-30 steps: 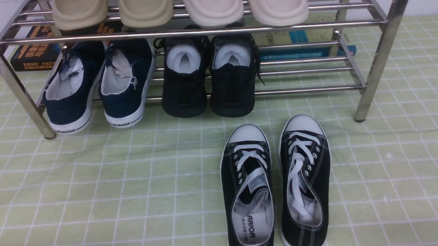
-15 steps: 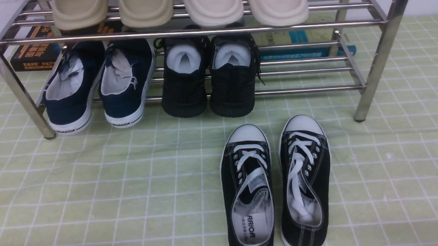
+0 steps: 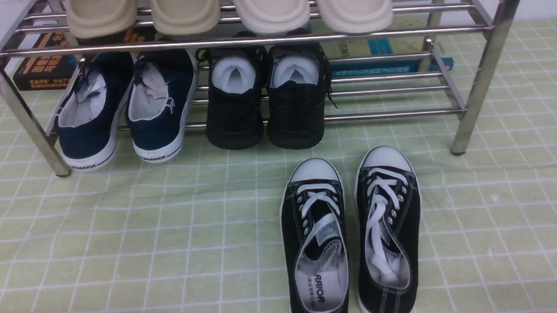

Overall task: Take the shoes off the shelf with your hand from the green coffee tablecloth.
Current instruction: 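Grasp a shoe standing on the lower shelf of the shoe rack with the left gripper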

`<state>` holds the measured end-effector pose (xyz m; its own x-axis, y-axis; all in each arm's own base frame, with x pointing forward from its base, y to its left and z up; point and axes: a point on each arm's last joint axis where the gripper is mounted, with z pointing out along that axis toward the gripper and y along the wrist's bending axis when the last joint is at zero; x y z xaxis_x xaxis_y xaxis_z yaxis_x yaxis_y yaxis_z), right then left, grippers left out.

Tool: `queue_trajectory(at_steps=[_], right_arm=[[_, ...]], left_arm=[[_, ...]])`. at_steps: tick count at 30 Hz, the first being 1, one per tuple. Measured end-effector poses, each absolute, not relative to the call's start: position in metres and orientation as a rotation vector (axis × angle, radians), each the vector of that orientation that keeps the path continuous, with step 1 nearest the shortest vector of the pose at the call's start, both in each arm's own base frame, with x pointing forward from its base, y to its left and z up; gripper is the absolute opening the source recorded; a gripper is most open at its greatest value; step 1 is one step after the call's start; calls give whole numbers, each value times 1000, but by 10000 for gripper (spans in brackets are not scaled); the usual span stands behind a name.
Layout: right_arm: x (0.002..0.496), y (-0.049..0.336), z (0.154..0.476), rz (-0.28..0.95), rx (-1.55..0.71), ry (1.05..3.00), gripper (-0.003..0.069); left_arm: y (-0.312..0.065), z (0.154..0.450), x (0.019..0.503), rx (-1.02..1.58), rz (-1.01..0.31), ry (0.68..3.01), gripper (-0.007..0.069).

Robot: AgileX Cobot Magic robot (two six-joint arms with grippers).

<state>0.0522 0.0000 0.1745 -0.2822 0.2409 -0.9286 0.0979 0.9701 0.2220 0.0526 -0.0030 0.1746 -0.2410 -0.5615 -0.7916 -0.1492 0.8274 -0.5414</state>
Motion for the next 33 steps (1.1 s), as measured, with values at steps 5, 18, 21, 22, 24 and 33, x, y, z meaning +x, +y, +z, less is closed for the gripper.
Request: queue_trajectory(at_steps=[5,18,21,22,24,33], right_arm=[[53,11,176,582,601,1788,176],[52,20,185,876,764,1710,179],[46,21,225,808,579,1649,126],[44,22,242,762,503,1631,99],[42,22,269,679,387,1626,54],[81,21,325,327,-18,2222,-11]], left_arm=[[-13,175,53,-958,-897,1672,242],[-10,186,55,-1010,-989,1523,227],[-13,207,51,-925,-981,1540,177],[-14,220,49,-878,-973,1535,158],[-15,242,46,-811,-947,1538,126],[-15,324,101,-504,-494,2194,52]])
